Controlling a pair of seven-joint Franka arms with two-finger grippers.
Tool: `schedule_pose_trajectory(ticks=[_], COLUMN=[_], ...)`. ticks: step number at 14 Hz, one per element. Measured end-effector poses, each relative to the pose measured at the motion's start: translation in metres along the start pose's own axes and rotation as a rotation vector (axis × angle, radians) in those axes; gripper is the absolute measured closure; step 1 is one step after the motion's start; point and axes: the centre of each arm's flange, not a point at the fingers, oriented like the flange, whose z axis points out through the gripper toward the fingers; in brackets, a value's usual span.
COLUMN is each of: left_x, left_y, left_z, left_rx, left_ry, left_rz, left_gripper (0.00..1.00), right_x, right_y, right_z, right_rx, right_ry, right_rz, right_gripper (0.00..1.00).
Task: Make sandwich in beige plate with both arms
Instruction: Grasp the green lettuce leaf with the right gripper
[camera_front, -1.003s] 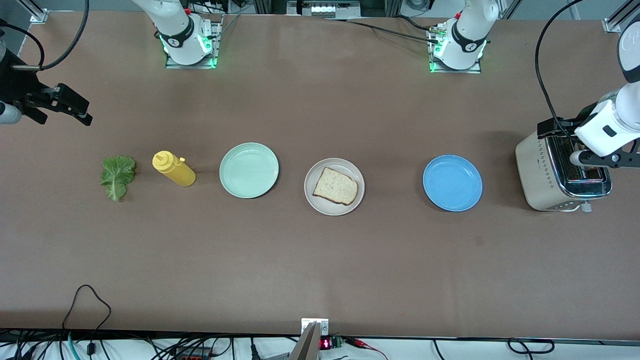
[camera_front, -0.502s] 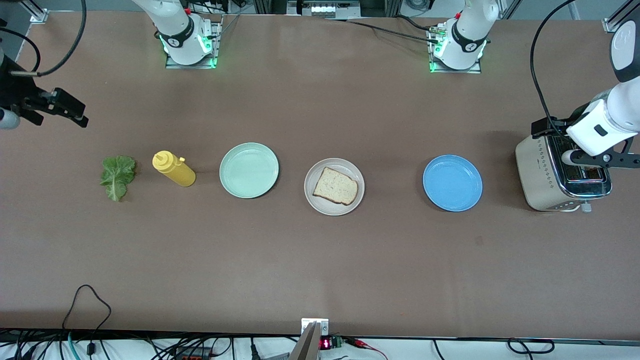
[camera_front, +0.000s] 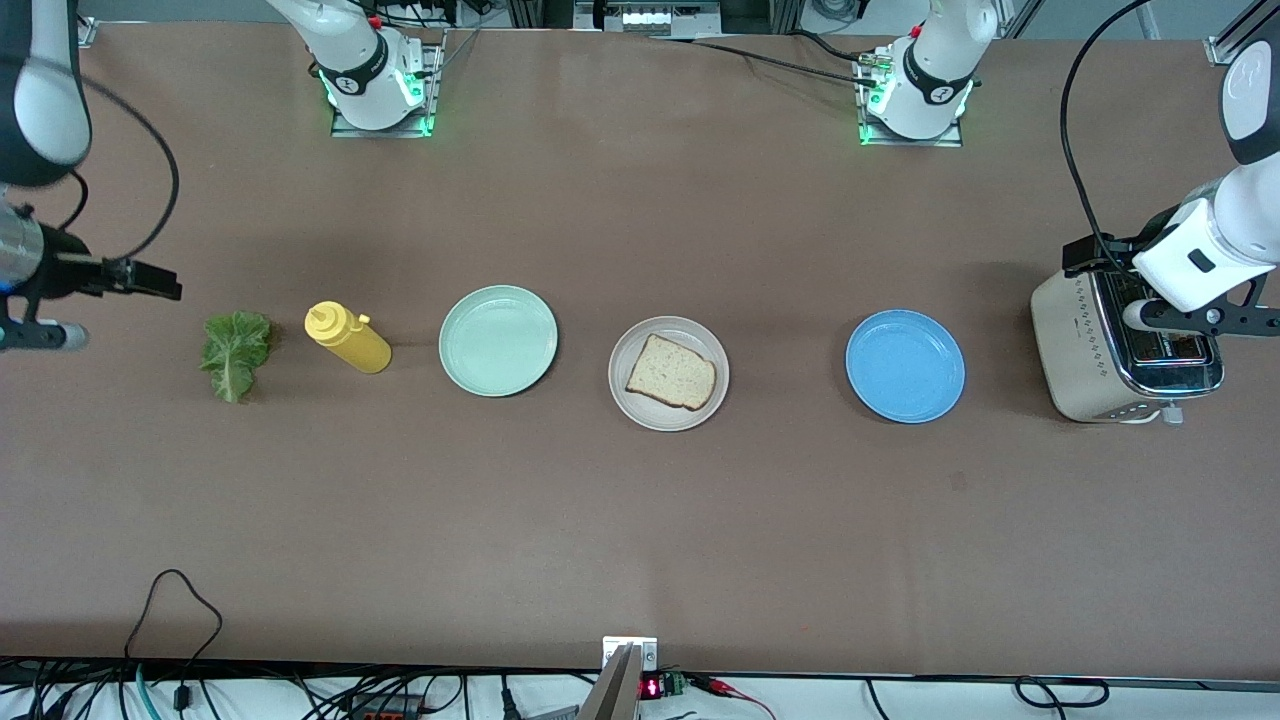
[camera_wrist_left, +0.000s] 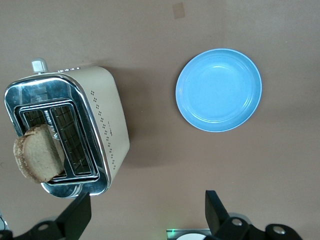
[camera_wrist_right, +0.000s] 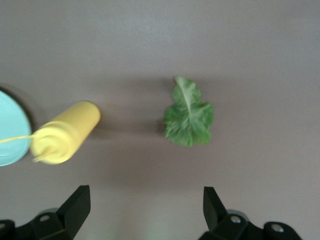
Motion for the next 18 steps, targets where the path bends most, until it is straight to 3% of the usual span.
schedule_pose_trajectory(ticks=[4,6,10,14,16,17,18], left_x=[0.000,0.000,0.001,0.001,0.001,0.001,0.001], left_y=[0.000,0.002,0.009,0.009,0.009,0.009,0.009], left_z=[0.000,0.000,-0.002,-0.002,-0.003,-0.003,-0.003], left_rx=[0.000,0.001,0.002,0.002,0.003,0.003,0.003], left_ry=[0.000,0.001,0.003,0.004,0.005,0.005,0.006], left_rz=[0.000,0.004,0.016,0.016,0.016,0.016,0.016], left_gripper=[0.00,0.00,0.00,0.00,0.00,0.00,0.00], right_x=[0.040,0.053,0.055,0.052,0.054,0.055,0.055], right_y=[0.043,0.056,0.064,0.053,0.051,0.051,0.051], right_z=[0.084,0.124,0.204,0.252,0.261,0.264,0.266], right_rx=[0.013,0.009,0.004,0.011,0.008,0.007,0.006], right_ry=[0.008,0.037,0.078,0.080,0.090,0.095,0.096], right_rz=[-0.106,-0.162,-0.209,-0.223,-0.233,-0.244,-0.251], right_gripper=[0.00,0.00,0.00,0.00,0.04,0.10,0.22])
